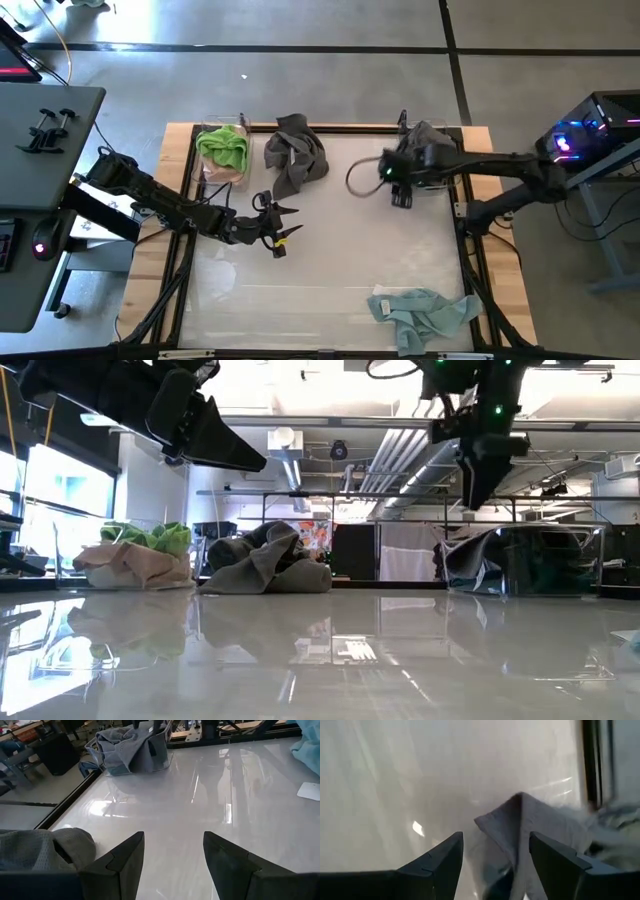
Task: Sort towels by color in basket
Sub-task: Put the bottom dark gray towel into the right transparent bin
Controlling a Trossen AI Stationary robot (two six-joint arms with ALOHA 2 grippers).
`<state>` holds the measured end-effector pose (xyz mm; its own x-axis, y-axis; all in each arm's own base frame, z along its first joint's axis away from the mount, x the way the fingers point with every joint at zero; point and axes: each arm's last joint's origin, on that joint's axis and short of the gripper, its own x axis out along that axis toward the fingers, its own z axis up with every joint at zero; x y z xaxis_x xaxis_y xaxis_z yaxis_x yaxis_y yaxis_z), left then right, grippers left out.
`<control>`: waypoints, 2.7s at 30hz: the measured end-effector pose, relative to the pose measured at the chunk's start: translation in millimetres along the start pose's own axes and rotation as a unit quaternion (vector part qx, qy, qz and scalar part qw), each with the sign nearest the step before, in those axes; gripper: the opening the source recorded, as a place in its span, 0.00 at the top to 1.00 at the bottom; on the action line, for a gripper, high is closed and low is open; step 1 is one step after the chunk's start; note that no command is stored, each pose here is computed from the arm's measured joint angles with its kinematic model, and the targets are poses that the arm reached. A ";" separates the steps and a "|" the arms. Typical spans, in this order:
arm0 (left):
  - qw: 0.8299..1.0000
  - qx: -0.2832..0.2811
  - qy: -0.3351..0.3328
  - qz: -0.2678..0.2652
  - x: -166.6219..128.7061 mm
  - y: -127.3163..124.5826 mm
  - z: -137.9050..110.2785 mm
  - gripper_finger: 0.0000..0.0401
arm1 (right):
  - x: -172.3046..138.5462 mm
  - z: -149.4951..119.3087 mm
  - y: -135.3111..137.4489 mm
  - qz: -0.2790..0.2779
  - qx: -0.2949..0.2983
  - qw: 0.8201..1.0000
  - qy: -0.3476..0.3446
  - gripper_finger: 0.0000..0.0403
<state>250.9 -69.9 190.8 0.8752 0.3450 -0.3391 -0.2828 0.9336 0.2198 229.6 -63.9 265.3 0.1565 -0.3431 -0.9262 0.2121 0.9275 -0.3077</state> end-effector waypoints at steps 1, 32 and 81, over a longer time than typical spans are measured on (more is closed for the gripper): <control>1.000 0.000 0.000 0.000 0.0 0.0 0.0 0.53 | 4.0 3.0 5.8 -0.007 -0.034 0.999 0.009 0.44; 1.000 0.015 0.019 0.000 5.0 -3.8 -8.0 0.53 | 97.8 17.4 6.7 -0.248 -0.108 0.935 0.228 0.46; 1.000 0.014 0.006 0.000 5.0 -3.8 -4.9 0.53 | 100.1 -99.6 -98.4 -0.109 0.507 0.855 -0.005 0.89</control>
<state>254.4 -71.3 183.7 0.8704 0.3464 -0.3498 -0.2717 0.9306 0.2454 128.4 -174.8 181.1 0.0143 -0.4978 -0.8671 0.9637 0.2380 -0.1207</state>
